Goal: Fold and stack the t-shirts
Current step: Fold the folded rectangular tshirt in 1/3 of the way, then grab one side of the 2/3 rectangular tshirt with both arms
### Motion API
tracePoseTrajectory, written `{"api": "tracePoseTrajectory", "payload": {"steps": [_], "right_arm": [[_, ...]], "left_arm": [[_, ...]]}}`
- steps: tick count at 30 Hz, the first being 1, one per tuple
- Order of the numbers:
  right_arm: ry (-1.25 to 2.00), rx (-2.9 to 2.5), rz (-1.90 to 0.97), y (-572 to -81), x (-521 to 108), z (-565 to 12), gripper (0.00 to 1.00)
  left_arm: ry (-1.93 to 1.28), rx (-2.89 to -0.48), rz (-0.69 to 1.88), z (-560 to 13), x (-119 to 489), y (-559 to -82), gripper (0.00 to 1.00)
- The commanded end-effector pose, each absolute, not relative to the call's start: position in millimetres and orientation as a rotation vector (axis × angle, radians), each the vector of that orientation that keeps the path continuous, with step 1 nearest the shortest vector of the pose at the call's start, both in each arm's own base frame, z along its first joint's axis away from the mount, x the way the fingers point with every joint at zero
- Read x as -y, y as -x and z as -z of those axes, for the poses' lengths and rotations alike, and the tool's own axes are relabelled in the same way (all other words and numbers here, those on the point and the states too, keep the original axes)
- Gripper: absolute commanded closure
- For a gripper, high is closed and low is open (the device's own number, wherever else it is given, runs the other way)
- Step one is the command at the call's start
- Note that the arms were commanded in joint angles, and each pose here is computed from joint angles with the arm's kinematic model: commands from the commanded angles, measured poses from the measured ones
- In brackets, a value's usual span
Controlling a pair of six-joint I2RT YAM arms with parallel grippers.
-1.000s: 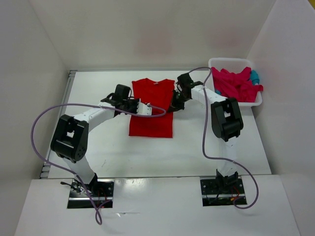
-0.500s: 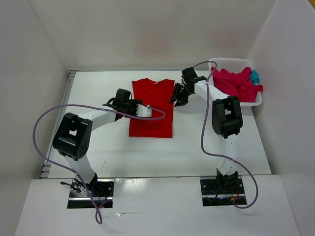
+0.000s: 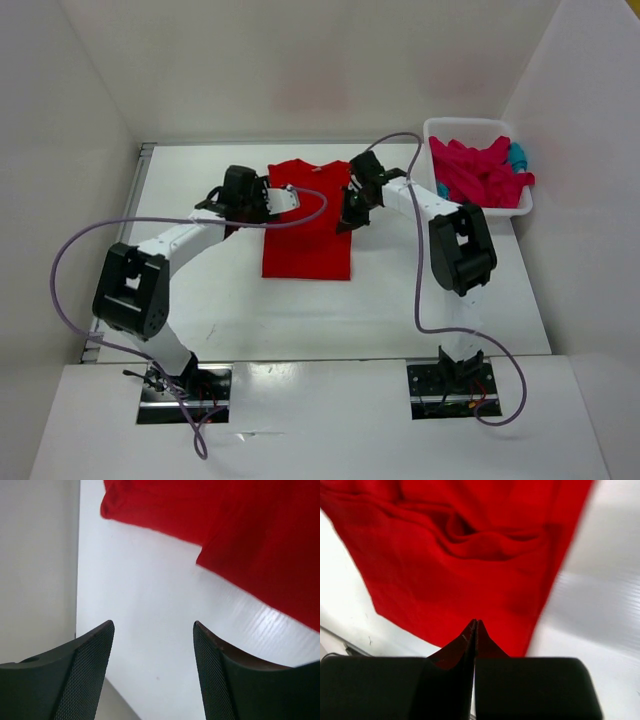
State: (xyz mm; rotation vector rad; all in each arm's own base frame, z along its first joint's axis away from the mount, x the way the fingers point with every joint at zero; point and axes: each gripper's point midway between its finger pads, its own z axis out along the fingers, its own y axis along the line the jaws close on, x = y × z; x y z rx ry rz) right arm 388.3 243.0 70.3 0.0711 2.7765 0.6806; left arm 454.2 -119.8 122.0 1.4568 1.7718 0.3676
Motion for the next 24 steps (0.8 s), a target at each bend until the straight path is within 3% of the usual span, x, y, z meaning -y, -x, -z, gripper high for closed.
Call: {"api": "tracePoseTrajectory", "payload": {"steps": [1, 4, 6, 13, 15, 16, 20, 24], "right_arm": [[-0.031, -2.701, -0.739, -407.7, -258.3, -76.1, 1.0], [-0.038, -2.69, -0.713, -431.7, -264.6, -66.9, 1.0], [-0.06, -2.709, -0.648, -442.0, -261.4, -53.7, 1.0], [-0.101, -2.728, -0.615, -438.6, -245.2, -47.0, 0.99], [-0.091, -2.682, -0.634, -436.8, -244.5, -66.2, 0.92], [-0.09, -2.674, -0.637, -433.6, -243.2, -72.1, 0.78], [-0.108, -2.693, -0.633, -397.3, -229.0, -76.2, 0.53], [-0.134, -2.736, -0.666, -359.3, -220.1, -68.3, 0.49]], "left_arm": [[-1.482, -1.794, -0.388, -134.5, 103.4, -429.2, 0.28], [-1.554, -1.8, -0.346, -129.8, 104.9, -408.8, 0.25], [-1.623, -1.795, -0.307, -122.5, 114.4, -389.9, 0.03], [-1.763, -1.728, -0.265, -108.5, 138.1, -352.0, 0.0], [-1.844, -1.677, -0.261, -105.6, 139.3, -341.7, 0.0], [-1.892, -1.648, -0.249, -100.0, 139.1, -330.0, 0.0], [-2.056, -1.448, -0.312, -85.9, 138.9, -305.0, 0.0], [-2.117, -1.381, -0.315, -78.6, 139.6, -297.7, 0.0]]}}
